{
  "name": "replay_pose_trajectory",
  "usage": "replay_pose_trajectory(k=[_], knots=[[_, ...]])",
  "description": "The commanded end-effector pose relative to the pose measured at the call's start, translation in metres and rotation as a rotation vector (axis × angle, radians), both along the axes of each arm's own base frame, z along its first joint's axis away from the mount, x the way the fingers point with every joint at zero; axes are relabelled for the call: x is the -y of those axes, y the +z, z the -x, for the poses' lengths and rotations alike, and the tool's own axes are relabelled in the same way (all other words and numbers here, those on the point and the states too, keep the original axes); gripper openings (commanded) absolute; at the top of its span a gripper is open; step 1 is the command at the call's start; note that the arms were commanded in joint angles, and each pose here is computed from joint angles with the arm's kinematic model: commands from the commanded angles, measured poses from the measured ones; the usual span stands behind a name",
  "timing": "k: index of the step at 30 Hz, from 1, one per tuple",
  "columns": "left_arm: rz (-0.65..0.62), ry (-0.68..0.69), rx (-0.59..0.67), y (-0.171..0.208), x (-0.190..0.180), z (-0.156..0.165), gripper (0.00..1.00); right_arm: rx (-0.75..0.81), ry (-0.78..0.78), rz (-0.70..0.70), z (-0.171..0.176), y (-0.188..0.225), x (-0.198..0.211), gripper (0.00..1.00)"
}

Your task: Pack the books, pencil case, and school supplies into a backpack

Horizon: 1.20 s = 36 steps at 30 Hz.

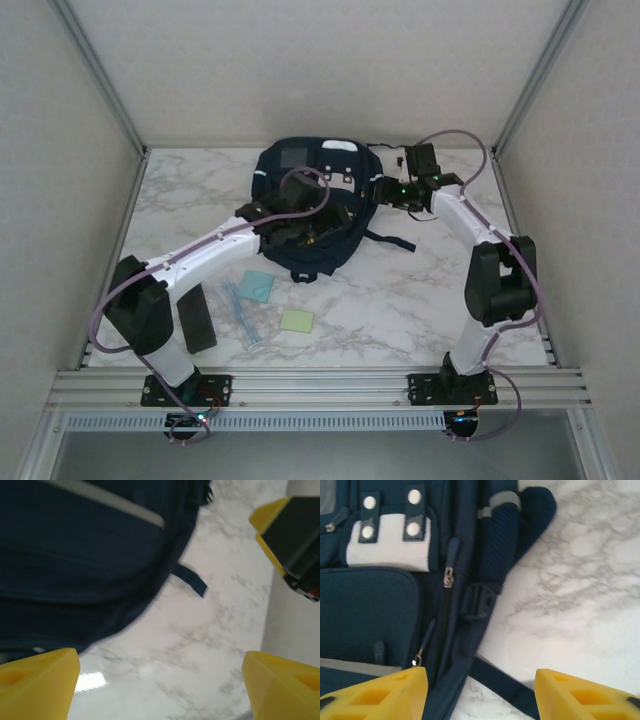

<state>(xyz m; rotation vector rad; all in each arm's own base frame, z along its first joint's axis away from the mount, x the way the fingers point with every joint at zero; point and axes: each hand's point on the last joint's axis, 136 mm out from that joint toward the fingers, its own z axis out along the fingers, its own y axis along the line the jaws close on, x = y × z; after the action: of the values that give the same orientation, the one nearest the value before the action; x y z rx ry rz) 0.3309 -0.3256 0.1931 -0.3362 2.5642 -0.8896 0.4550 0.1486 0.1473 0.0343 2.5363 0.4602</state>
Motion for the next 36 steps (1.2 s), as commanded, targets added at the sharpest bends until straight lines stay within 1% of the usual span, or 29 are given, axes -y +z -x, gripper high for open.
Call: replay_pose_trajectory(k=[1,3,4,6,11,17,20,23,25,27,29,31,34,36], knots=[[-0.152,0.058,0.059,-0.004,-0.05,-0.019,0.84,-0.002,0.043,-0.052,-0.021,0.0,-0.016,0.51],[-0.191,0.086,0.077,-0.007,-0.065,-0.031,0.84,-0.021,0.045,-0.067,-0.033,-0.004,-0.022,0.46],[-0.217,0.097,0.086,-0.01,-0.071,-0.037,0.84,-0.036,0.04,-0.071,-0.039,-0.008,-0.025,0.41],[-0.255,0.096,0.094,-0.019,-0.077,-0.046,0.83,-0.048,0.03,-0.072,-0.051,-0.013,-0.031,0.39],[-0.259,0.044,0.067,-0.044,-0.064,-0.063,0.78,-0.097,0.004,-0.031,-0.073,-0.041,-0.041,0.32],[-0.279,-0.003,0.114,-0.049,-0.046,-0.089,0.75,-0.125,0.013,-0.008,-0.085,-0.066,-0.057,0.3],[-0.289,-0.025,0.133,-0.049,-0.035,-0.106,0.74,-0.151,0.0,0.051,-0.085,-0.08,-0.055,0.31],[-0.294,-0.033,0.129,-0.06,-0.025,-0.124,0.74,-0.183,-0.021,0.132,-0.079,-0.094,-0.047,0.34],[-0.283,-0.021,0.097,-0.076,-0.02,-0.135,0.74,-0.195,-0.032,0.147,-0.077,-0.102,-0.045,0.33],[-0.254,0.003,0.052,-0.096,-0.017,-0.145,0.73,-0.199,-0.034,0.143,-0.076,-0.107,-0.046,0.27],[-0.222,0.025,0.028,-0.114,-0.012,-0.155,0.72,-0.194,-0.027,0.127,-0.076,-0.107,-0.048,0.15],[-0.223,0.044,0.009,-0.13,-0.01,-0.161,0.71,-0.178,-0.018,0.098,-0.077,-0.1,-0.051,0.0],[-0.228,0.074,-0.045,-0.156,-0.009,-0.164,0.71,-0.13,0.004,0.045,-0.072,-0.078,-0.057,0.0],[-0.23,0.099,-0.069,-0.168,-0.009,-0.165,0.71,-0.09,0.02,0.012,-0.062,-0.06,-0.058,0.0]])
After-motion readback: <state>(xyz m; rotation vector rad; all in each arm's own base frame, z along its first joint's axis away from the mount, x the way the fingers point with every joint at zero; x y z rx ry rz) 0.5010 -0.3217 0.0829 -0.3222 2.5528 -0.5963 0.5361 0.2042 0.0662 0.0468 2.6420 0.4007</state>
